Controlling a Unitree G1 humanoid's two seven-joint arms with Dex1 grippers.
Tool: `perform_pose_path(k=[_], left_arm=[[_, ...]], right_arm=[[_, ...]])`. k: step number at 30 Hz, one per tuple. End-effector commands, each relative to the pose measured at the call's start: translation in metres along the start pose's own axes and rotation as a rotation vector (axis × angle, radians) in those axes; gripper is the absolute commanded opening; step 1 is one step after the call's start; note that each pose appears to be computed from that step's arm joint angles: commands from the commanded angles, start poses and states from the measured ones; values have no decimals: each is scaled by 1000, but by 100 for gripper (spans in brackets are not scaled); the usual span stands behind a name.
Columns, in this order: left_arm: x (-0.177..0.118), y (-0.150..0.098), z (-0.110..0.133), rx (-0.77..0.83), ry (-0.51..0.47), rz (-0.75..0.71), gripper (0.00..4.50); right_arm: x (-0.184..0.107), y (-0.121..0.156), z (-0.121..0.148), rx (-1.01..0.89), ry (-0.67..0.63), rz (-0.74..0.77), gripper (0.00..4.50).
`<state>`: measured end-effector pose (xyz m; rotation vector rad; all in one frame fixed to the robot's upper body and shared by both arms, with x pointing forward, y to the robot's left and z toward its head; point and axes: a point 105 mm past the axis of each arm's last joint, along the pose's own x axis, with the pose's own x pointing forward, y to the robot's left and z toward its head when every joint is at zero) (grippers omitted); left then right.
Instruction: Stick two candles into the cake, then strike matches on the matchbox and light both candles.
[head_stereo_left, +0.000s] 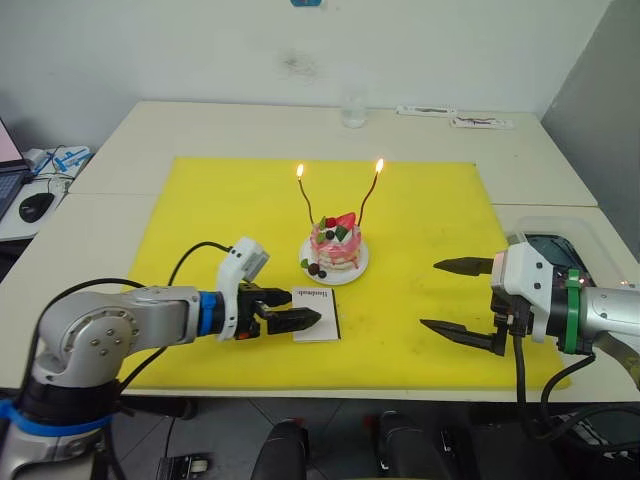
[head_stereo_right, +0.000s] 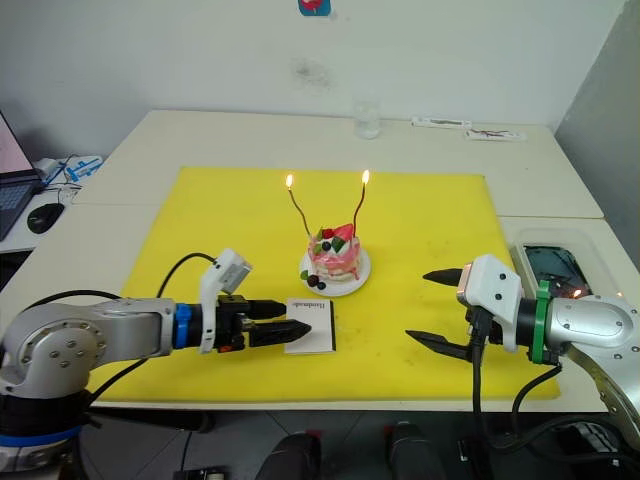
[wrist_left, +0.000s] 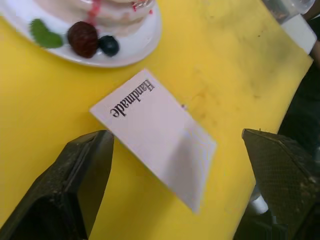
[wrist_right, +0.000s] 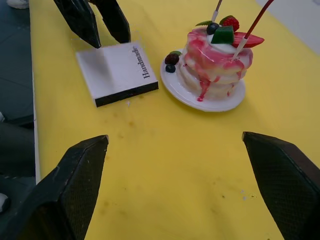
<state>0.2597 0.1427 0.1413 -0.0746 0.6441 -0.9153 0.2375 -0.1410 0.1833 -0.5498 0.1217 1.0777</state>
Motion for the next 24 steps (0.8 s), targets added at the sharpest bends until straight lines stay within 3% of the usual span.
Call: perform_pose_path(k=[1, 11, 18, 24], left_arm=[[-18, 13, 15, 180, -74, 81, 448], [-68, 42, 17, 627, -38, 246, 448], [-86, 41, 3, 620, -30, 234, 448], [-85, 41, 6, 564, -102, 234, 448]], right_arm=[[-3, -4, 6, -67, -18, -14, 450], [-27, -23, 10, -47, -8, -23, 450], [-42, -40, 19, -96, 4, -18, 450], [-35, -44, 24, -110, -19, -10, 450]])
